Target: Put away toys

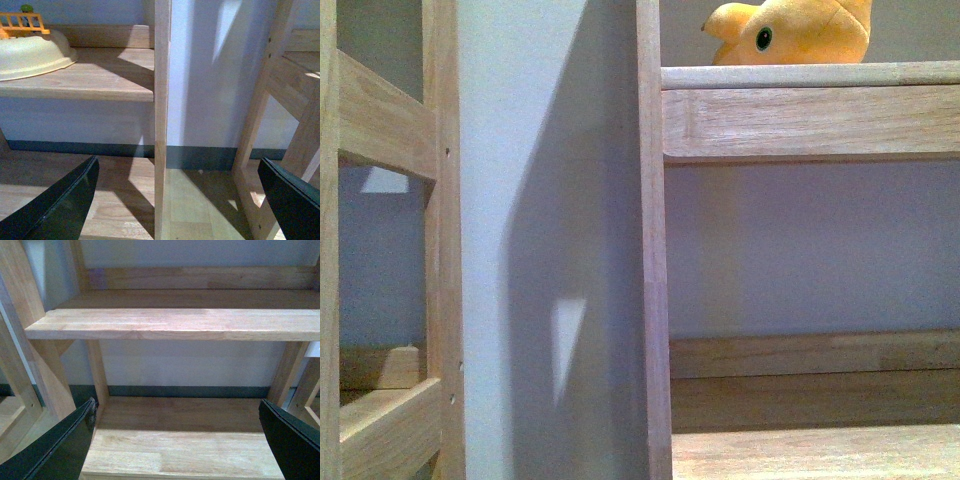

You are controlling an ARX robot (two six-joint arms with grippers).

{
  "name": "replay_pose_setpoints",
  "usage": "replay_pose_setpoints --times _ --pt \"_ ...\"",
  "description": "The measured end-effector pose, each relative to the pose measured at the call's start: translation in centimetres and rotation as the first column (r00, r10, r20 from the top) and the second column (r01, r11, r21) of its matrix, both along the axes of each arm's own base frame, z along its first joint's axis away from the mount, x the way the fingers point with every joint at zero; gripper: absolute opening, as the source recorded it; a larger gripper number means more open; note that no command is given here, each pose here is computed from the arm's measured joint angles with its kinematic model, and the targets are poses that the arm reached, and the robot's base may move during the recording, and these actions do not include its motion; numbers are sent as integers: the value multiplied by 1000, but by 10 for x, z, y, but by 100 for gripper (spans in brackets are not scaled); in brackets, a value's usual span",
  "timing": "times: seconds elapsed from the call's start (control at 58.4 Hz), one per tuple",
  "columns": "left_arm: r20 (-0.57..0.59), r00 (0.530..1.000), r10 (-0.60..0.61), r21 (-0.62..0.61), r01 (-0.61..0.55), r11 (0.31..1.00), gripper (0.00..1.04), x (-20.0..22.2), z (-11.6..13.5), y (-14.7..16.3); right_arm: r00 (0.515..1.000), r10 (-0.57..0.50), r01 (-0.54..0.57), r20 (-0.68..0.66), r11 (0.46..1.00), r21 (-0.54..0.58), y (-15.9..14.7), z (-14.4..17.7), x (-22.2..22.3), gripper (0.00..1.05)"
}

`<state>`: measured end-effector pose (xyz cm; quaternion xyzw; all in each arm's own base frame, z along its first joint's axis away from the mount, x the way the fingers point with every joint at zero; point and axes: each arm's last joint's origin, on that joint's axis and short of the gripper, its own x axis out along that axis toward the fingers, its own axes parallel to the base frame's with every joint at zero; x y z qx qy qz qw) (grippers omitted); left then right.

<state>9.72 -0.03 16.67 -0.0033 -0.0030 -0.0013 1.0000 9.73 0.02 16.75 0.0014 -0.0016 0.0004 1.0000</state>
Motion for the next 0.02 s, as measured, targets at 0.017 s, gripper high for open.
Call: replay_pose_setpoints --times 0.017 --pt "0 1000 0 0 0 1000 98 0 0 0 1000 0 0 0 1000 0 0 0 0 98"
